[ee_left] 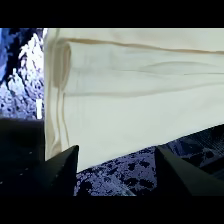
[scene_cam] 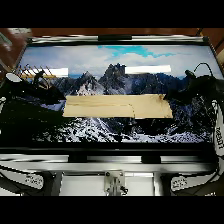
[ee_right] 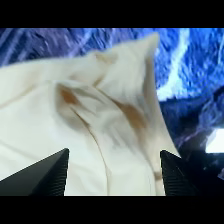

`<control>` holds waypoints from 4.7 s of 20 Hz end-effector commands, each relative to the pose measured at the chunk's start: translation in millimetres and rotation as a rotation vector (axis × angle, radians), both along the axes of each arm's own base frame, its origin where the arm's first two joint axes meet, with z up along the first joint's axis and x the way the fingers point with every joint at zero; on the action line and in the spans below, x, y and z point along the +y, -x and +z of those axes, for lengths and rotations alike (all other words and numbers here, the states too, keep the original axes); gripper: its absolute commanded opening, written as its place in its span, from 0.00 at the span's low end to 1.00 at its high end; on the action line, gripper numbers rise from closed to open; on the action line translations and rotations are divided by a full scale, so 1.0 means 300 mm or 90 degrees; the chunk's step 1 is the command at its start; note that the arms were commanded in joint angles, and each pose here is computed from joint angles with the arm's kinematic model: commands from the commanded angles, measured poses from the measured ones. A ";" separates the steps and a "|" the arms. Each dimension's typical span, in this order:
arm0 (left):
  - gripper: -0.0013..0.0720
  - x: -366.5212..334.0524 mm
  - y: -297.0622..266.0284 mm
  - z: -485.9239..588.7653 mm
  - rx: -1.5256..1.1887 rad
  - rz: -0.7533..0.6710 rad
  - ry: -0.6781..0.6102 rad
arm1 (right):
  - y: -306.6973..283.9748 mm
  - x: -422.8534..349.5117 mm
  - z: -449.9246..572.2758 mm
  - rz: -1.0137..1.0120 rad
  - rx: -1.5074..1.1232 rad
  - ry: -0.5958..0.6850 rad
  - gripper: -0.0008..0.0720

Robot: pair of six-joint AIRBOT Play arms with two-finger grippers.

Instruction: Fold the shirts.

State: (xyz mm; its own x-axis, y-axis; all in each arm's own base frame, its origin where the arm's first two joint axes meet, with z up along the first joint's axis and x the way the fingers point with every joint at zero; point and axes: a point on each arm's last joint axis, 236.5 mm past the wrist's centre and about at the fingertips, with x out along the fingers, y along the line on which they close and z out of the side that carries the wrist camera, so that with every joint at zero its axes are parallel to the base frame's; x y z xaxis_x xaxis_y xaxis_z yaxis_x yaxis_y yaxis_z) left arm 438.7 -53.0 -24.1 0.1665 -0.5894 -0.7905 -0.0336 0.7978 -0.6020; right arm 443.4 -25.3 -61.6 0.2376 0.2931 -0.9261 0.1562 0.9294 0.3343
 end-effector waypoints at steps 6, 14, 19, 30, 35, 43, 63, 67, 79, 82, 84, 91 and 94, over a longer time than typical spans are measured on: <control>0.79 -0.102 0.021 0.119 -0.078 -0.092 -0.016 | 0.035 0.064 -0.169 0.019 0.083 0.027 0.94; 0.79 -0.328 -0.007 0.205 -0.164 -0.165 -0.018 | 0.042 0.142 -0.122 0.009 0.089 0.031 0.09; 0.10 -0.642 0.003 0.223 -0.213 -0.204 0.037 | 0.008 0.194 0.247 0.009 -0.066 0.000 0.09; 0.06 -1.288 0.163 0.016 -0.130 -0.144 0.177 | 0.384 0.315 0.813 0.047 -0.191 -0.049 0.09; 0.06 -1.513 0.245 0.036 -0.118 -0.149 0.241 | 0.455 0.384 0.939 0.042 -0.245 -0.106 0.09; 0.06 -1.237 0.076 0.179 -0.180 -0.185 0.176 | 0.379 0.387 0.949 0.024 -0.277 -0.119 0.09; 0.06 -0.090 0.173 1.167 -0.558 0.101 -0.094 | 0.075 1.389 0.153 0.092 -0.150 -0.281 0.81; 0.06 -0.083 0.161 1.081 -0.522 0.099 -0.099 | 0.141 1.096 0.140 0.215 -0.078 -0.139 0.81; 0.06 -0.081 0.160 1.075 -0.520 0.100 -0.101 | 0.268 0.591 -0.123 0.060 0.184 -0.137 0.86; 0.06 -0.081 0.159 1.075 -0.521 0.100 -0.101 | 0.222 0.696 -0.136 0.043 0.171 -0.239 0.86; 0.06 -0.078 0.154 1.081 -0.526 0.104 -0.101 | 0.191 0.728 -0.133 0.044 0.149 -0.273 0.40; 0.06 -0.090 0.146 1.107 -0.526 0.132 -0.067 | -0.408 0.547 0.215 0.037 -0.326 -0.138 0.09; 0.06 -0.123 0.152 1.116 -0.526 0.126 -0.047 | -0.655 0.296 0.511 -0.122 -0.555 -0.059 0.09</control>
